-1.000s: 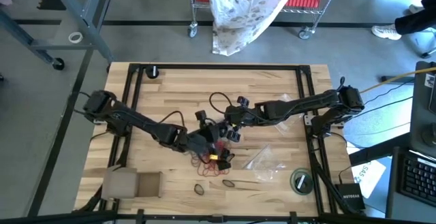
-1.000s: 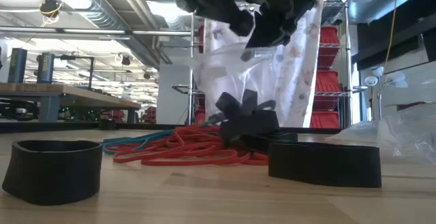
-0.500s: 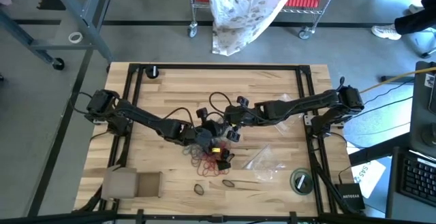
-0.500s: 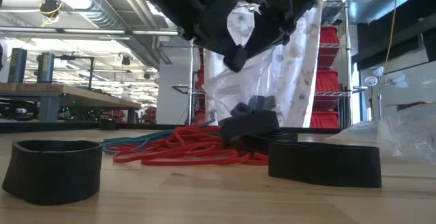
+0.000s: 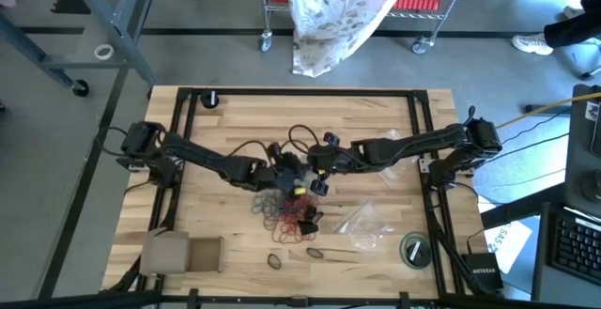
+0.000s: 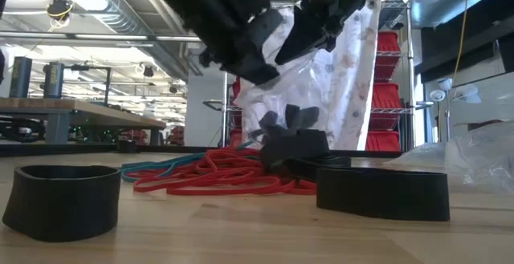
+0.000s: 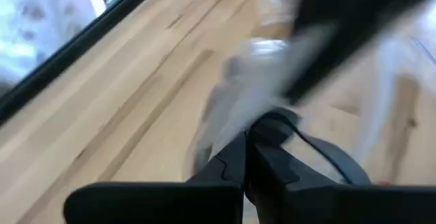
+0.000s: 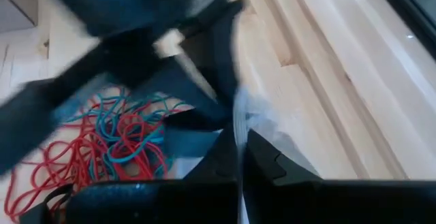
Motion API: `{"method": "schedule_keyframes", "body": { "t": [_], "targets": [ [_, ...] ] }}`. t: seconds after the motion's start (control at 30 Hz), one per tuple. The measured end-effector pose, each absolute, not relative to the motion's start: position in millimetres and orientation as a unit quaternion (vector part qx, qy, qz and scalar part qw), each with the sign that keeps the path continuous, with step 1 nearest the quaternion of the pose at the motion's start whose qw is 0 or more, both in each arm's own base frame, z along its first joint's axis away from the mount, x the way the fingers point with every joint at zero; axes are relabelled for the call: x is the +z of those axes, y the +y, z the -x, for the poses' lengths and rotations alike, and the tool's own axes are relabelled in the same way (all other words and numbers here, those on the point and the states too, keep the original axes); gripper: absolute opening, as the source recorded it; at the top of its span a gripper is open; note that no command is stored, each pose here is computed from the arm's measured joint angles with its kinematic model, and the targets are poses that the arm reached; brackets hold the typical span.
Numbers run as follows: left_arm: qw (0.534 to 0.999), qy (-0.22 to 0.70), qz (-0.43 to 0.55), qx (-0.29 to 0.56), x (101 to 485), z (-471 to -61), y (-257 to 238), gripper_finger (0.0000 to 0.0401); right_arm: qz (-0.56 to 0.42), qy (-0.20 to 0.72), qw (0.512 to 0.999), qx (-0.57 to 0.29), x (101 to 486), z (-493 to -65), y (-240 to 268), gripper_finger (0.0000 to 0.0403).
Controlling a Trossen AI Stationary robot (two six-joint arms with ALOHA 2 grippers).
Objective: Sort rubber bands
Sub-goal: Put the black rubber band into the transparent zip lock bag
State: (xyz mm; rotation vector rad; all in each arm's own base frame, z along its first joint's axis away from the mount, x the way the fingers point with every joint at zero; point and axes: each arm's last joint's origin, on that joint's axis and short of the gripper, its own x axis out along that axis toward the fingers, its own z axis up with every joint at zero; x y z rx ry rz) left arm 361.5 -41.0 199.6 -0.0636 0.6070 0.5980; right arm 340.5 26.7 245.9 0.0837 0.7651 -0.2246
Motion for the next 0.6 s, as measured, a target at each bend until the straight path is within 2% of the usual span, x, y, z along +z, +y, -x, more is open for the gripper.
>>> {"method": "schedule_keyframes", "body": {
  "t": [0.33,0.47,0.6],
  "targets": [
    [0.903,0.247,0.164,0.31,205,-364,-31,0.0014,-0.045,0.374,0.923,-0.081,246,-341,28,0.0001],
    [0.899,0.246,0.182,0.313,204,-365,-27,0.0045,-0.042,0.376,0.922,-0.079,246,-341,28,0.0001],
    [0.908,0.269,0.161,0.279,204,-365,-29,0.0089,-0.04,0.378,0.922,-0.073,246,-341,29,0.0001]
  ]
}}
